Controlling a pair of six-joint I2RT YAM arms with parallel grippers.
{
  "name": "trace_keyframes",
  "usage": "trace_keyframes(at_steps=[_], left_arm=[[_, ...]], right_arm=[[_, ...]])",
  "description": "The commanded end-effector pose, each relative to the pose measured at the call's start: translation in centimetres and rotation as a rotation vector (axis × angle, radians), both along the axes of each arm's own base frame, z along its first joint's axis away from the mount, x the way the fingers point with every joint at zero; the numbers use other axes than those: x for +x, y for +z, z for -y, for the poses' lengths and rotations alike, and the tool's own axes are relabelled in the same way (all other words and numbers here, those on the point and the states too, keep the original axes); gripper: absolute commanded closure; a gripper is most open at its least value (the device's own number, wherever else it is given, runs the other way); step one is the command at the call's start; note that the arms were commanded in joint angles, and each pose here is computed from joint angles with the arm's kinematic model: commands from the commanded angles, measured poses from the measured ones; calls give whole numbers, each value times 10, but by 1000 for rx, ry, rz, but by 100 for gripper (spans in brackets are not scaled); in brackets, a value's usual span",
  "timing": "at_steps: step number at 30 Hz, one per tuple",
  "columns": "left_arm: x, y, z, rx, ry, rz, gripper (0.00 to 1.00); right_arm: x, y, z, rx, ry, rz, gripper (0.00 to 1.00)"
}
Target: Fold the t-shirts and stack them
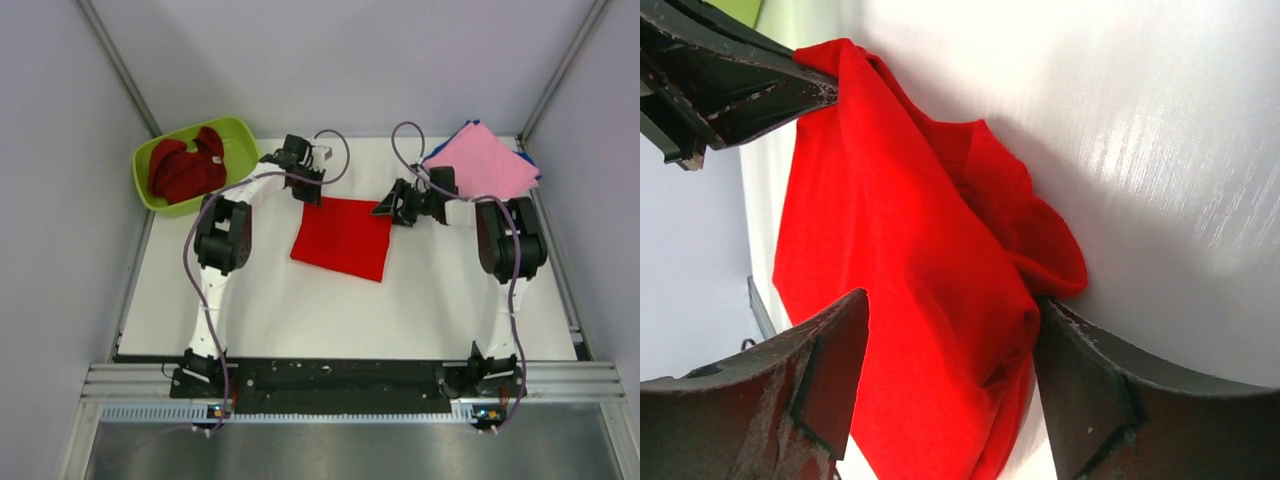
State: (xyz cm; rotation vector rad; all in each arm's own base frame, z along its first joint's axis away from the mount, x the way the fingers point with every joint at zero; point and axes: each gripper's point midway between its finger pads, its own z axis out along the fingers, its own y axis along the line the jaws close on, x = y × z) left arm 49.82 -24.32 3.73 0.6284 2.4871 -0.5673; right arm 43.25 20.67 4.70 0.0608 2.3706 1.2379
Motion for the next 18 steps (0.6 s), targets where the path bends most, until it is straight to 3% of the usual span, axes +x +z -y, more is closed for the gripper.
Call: trace_keyframes(at_steps=[1, 4, 7, 9, 15, 18], left_arm=[[10, 1, 0, 3, -7, 11, 100], [12, 1, -1, 8, 0, 13, 100], [14, 5, -2, 11, 1, 22, 100], [18, 14, -4, 15, 3, 39, 100], [43, 68, -36, 75, 57, 188, 35], [49, 96, -57, 117, 80, 259, 25]], right_arm=[[3, -25, -8, 15, -16, -67, 42], [8, -18, -15, 65, -4, -71, 66], [9, -10, -19, 98, 2, -56, 97], [11, -2, -19, 108, -13, -35, 100], [19, 23, -12, 9, -90, 31, 100], [26, 25, 1, -95, -151, 43, 100]])
